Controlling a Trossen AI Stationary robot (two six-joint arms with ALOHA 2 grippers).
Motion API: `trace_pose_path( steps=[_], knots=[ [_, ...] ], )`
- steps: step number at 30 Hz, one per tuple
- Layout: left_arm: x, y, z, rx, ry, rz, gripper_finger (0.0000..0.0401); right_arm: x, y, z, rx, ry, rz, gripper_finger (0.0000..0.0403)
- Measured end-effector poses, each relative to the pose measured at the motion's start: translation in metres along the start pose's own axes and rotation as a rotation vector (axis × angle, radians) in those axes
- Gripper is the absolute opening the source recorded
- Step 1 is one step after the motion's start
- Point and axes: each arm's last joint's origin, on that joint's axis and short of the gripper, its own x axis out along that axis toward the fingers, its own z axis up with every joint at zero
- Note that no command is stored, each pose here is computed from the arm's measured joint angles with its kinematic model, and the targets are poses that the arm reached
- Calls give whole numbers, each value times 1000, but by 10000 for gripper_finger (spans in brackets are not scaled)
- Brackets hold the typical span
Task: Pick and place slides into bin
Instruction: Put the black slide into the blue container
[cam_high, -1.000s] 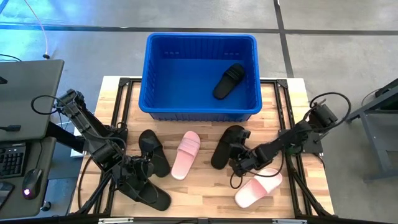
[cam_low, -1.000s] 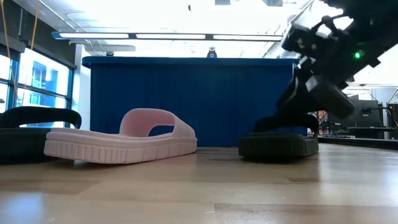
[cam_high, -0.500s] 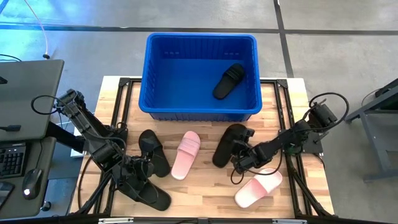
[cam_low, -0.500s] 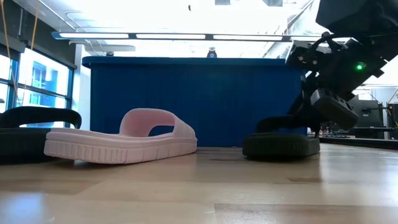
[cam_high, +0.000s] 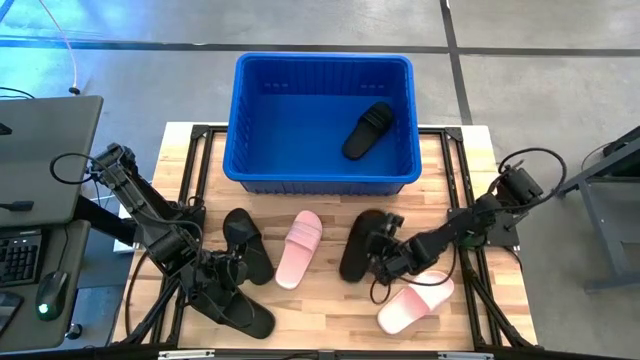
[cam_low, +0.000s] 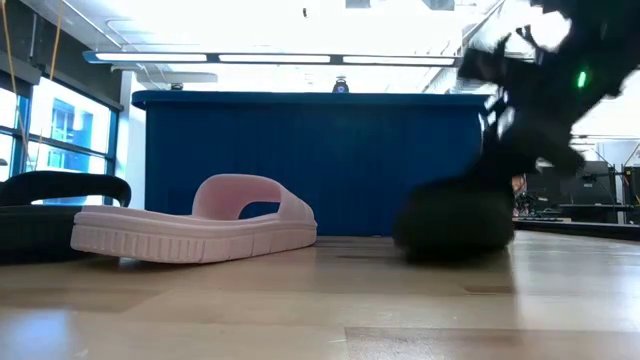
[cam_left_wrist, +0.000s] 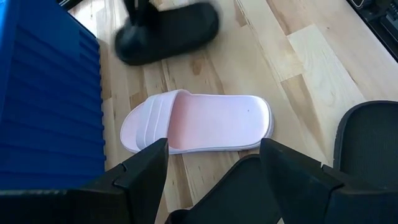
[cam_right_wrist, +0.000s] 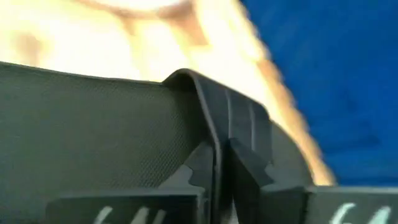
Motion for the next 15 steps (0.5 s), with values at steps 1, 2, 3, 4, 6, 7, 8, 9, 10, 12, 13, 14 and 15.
trace_pose_path(
  steps=[1,2,3,4,6,7,8,9,10,12,13,14,15],
  knots=[
    [0,0,0,0,0,0,243,-7,6,9,-12,-24,37,23],
    [0,0,0,0,0,0,243,-15,12,20,-29,-53,78,18],
    [0,0,0,0,0,0,243,-25,19,32,-48,-86,119,10],
    [0,0,0,0,0,0,243,-36,24,45,-66,-122,159,5],
    [0,0,0,-1,-1,0,243,-61,33,71,-110,-209,199,7],
    [0,0,0,-1,-1,0,243,-73,34,81,-142,-247,195,9],
    [0,0,0,-1,-1,0,243,-86,36,92,-183,-286,180,9],
    [0,0,0,-2,-2,0,243,-99,35,102,-220,-325,155,6],
    [0,0,0,-3,-3,-1,243,-110,34,112,-252,-362,125,4],
    [0,0,1,-8,-11,-3,243,-131,29,131,-314,-431,34,3],
    [0,0,1,-9,-12,-3,243,-140,26,138,-345,-455,-36,5],
    [0,0,1,-9,-12,-3,243,-148,21,145,-374,-470,-128,5],
    [0,0,1,-8,-12,-4,243,-154,15,152,-394,-475,-236,3]
  ],
)
